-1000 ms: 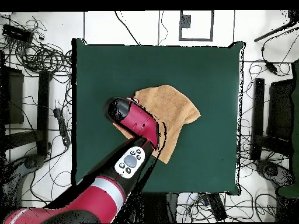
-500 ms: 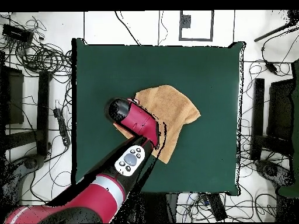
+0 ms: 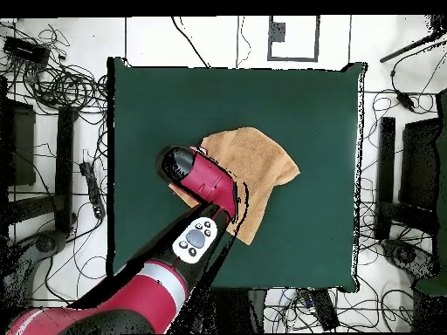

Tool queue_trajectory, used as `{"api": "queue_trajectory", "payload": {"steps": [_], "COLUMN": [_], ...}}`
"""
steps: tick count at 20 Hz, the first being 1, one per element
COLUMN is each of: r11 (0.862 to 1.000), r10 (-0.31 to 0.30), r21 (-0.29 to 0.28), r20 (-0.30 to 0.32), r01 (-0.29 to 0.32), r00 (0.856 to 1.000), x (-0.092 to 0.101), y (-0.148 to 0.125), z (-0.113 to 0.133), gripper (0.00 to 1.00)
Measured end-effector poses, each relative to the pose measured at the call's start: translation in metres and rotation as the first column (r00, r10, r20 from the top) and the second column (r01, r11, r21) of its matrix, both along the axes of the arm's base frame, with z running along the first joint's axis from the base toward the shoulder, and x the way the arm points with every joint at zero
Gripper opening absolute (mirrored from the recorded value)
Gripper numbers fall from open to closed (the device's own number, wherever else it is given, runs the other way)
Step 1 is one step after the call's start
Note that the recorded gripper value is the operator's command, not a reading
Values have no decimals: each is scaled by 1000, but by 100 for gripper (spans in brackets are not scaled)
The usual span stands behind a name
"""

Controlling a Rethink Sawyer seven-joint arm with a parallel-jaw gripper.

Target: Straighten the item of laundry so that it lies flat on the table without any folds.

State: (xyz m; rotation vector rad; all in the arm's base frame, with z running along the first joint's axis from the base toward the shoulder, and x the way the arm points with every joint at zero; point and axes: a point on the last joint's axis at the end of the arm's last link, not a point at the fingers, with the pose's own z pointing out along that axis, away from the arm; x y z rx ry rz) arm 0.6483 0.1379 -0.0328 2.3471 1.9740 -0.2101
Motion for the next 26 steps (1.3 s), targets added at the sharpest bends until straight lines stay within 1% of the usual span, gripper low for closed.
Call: {"api": "queue_trajectory", "payload": {"steps": [2,5,8,10,17,24,26], "r11": [999,997,992,989,980,973,969], "r10": [-21,-40,-72,-89,-127,-158,-173], "r21": [35,66,109,128,170,194,205], "r20": [14,28,51,69,131,165,180], "r01": [21,38,66,80,104,125,135], "r00": [1000,999,996,994,983,974,968], "x": [6,12,22,28,44,50,52], "y": [7,13,19,21,35,45,50], "z": [4,9,17,22,36,34,33], "gripper": [0,0,0,0,0,0,0]}}
